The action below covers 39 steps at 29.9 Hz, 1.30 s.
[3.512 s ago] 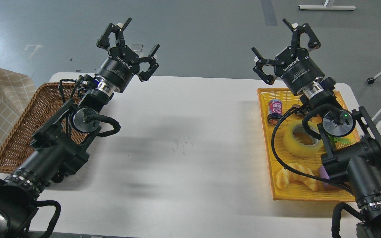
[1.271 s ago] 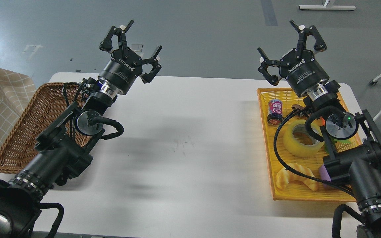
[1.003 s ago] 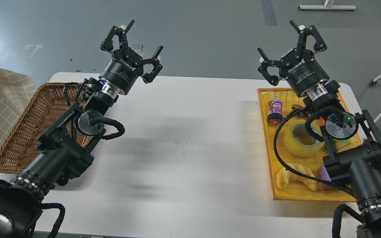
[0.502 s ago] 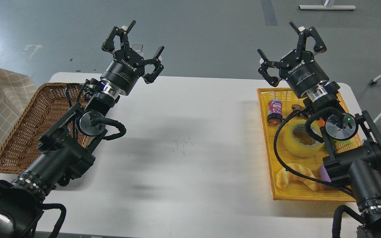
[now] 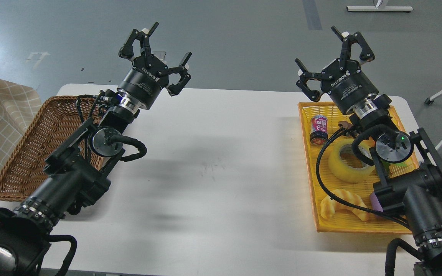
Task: Place and transfer tape with both arms
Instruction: 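Move the right gripper over the tray toward the tape roll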
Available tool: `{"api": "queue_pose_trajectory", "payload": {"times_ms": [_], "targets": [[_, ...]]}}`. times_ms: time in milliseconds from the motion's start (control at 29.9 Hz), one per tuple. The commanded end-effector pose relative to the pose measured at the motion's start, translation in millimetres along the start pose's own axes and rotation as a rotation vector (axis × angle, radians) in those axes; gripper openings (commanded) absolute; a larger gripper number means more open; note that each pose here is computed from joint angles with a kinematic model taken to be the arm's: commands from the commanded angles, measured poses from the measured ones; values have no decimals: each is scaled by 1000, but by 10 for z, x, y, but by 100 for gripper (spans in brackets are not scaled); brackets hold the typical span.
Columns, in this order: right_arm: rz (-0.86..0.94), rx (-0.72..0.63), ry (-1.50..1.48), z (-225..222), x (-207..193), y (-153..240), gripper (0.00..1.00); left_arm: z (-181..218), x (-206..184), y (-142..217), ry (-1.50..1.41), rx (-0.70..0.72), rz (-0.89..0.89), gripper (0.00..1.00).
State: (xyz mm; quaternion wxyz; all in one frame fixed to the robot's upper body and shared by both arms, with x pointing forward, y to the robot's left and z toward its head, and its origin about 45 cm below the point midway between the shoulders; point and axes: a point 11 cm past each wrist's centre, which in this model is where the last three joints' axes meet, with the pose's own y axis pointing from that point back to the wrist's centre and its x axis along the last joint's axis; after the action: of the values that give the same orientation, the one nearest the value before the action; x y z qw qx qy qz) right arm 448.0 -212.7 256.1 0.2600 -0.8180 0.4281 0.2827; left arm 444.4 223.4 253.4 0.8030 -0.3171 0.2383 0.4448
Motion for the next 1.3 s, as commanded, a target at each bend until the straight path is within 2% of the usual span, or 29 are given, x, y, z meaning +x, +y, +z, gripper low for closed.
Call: {"api": "queue_pose_trajectory", "payload": {"times_ms": [0, 301, 468, 803, 970, 1271], "targets": [[-16, -36, 13, 90, -54, -39, 100, 19, -3, -9, -6, 3, -3, 98], [-33, -111, 89, 136, -90, -67, 100, 24, -3, -9, -6, 1, -2, 98], [-19, -148, 173, 2, -17, -19, 100, -4, -4, -5, -6, 12, -3, 98], [-28, -392, 587, -396, 19, 119, 100, 15, -11, -17, -15, 15, -7, 98], [-37, -533, 905, -687, -25, 299, 100, 32, -6, -16, -16, 9, -6, 98], [-15, -600, 1195, -1099, -90, 574, 100, 29, -19, -25, -14, 10, -9, 98]]}}
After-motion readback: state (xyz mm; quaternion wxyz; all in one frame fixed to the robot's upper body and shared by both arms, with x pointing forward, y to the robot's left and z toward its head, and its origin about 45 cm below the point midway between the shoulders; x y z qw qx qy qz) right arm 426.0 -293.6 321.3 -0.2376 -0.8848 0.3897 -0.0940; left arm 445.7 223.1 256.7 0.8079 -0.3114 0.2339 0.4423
